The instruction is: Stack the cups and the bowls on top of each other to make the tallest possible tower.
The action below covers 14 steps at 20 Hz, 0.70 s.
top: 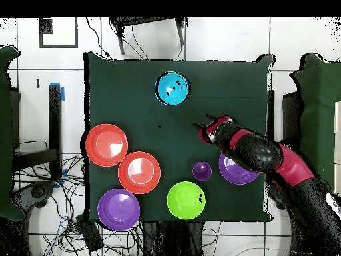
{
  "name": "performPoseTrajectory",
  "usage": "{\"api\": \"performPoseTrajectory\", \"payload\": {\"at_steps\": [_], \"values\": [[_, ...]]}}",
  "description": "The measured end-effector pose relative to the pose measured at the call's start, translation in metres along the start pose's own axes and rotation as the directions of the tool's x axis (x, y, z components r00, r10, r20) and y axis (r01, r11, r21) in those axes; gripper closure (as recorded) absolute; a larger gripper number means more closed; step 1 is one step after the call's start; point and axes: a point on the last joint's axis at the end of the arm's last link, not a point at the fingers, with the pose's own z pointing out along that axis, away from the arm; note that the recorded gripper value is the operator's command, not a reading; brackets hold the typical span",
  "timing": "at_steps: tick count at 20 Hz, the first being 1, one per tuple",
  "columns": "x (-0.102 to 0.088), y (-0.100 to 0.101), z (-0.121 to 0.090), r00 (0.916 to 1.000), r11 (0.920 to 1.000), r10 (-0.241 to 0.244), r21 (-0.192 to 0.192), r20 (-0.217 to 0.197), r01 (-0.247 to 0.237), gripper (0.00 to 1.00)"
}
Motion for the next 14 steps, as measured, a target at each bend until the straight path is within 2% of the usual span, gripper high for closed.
{"api": "performPoseTrajectory", "payload": {"at_steps": [14], "values": [[0.03, -0.01, -0.017, 0.999, 0.999, 0.042, 0.019, -0.015, -0.041, 0.0]]}}
